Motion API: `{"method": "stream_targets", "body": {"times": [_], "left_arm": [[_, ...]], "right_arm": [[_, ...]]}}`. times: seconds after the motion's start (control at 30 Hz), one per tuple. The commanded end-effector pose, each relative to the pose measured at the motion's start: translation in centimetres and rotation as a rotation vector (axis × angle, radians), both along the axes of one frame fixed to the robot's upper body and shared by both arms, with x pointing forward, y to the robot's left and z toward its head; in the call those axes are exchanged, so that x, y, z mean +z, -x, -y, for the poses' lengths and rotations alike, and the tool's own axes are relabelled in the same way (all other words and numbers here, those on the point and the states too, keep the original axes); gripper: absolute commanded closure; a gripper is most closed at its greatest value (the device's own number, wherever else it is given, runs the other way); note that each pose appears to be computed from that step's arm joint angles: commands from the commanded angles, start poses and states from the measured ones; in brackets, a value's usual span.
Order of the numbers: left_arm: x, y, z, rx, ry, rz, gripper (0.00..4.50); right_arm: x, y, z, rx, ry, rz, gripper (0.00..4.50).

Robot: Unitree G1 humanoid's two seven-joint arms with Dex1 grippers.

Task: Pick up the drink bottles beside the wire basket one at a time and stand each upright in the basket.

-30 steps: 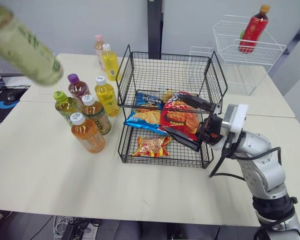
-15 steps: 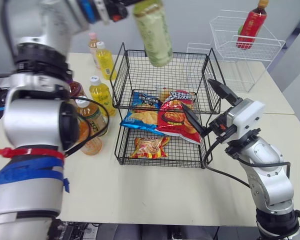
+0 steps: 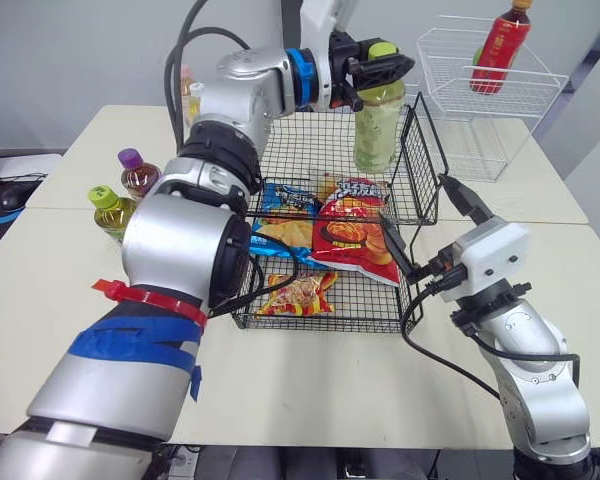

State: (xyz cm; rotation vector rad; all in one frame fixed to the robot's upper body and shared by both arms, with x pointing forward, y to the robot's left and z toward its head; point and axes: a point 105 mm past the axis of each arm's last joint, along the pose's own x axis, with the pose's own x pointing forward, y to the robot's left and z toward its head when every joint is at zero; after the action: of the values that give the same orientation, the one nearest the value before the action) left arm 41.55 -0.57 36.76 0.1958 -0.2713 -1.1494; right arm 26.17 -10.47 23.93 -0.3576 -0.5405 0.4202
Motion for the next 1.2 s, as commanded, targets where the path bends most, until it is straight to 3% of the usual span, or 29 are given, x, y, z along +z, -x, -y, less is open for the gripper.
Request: {"method": "stream_targets", "body": {"times": [0.03, 0.1, 0.43, 0.87, 1.0, 1.2], "left_arm": [[2.4, 0.9, 1.0, -0.011, 0.033, 0.079, 3.13], [2.1, 0.7, 1.2, 0.000, 0.033, 0.075, 3.13], [2.4, 0.5, 0.2, 0.005, 0.071, 0.054, 0.05], [4.8, 1.2, -9.6, 0.051, 0.187, 0.076, 0.02], [4.3, 3.3, -13.7, 0.120, 0.227, 0.107, 0.02], [2.5, 9.0, -20.8, 0.405, 0.269, 0.162, 0.02]], "right_arm": [[1.2, 1.0, 0.0, 0.001, -0.006, 0.065, 0.00], [1.3, 0.9, 0.0, 0.002, -0.005, 0.066, 0.00], [1.5, 0.7, -0.4, 0.026, 0.003, 0.066, 0.00], [1.9, 0.6, -2.3, 0.256, 0.050, 0.044, 0.00], [2.5, 0.5, -3.2, 0.394, 0.051, 0.024, 0.00], [2.7, 0.0, -5.1, 0.667, 0.101, -0.049, 0.00]]}}
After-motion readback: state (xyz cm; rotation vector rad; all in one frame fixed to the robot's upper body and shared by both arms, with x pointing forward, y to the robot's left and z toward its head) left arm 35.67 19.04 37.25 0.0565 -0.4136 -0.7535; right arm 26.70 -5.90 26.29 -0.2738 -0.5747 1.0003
